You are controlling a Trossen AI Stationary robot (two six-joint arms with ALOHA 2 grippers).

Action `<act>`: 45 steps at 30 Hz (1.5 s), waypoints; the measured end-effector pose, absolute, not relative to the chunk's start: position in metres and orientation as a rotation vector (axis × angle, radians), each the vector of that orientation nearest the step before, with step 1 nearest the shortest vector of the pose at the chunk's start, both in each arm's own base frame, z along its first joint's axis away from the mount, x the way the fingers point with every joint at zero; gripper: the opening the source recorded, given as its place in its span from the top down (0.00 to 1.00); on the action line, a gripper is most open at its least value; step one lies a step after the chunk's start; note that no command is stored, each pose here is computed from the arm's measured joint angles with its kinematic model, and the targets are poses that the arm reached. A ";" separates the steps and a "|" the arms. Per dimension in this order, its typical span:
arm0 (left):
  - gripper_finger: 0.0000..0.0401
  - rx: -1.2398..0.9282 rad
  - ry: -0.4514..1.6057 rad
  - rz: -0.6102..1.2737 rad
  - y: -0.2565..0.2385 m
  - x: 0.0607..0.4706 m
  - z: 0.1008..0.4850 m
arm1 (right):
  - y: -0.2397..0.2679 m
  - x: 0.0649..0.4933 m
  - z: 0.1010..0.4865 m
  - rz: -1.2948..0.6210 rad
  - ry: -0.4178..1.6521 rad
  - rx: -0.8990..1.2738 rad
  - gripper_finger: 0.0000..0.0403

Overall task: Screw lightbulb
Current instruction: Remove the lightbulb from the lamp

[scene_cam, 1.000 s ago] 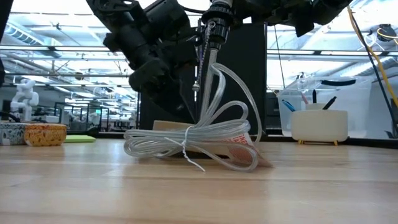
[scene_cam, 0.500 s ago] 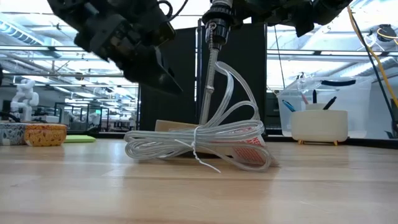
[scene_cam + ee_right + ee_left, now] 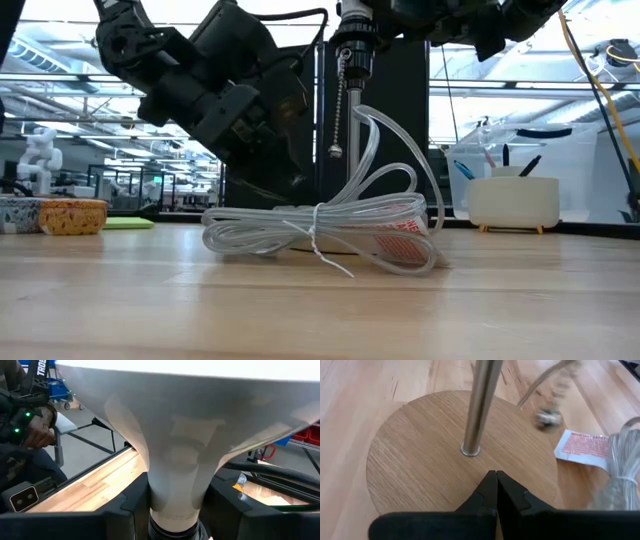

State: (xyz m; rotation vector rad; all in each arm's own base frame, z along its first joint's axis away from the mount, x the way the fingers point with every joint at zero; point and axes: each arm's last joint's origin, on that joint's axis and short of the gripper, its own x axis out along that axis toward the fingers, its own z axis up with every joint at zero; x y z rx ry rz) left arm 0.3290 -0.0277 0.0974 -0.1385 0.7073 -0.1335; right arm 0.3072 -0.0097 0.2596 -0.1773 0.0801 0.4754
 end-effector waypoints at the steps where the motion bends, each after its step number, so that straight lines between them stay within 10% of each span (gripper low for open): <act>1: 1.00 -0.142 0.705 -0.130 -0.028 0.330 0.096 | -0.010 0.307 0.260 0.476 0.080 -0.178 0.65; 24: 1.00 -0.189 0.676 -0.114 -0.022 0.332 0.096 | -0.034 0.305 0.269 0.702 0.022 -0.220 0.65; 45: 1.00 -0.219 0.685 -0.089 -0.019 0.332 0.096 | -0.009 0.310 0.280 0.515 0.022 -0.164 0.39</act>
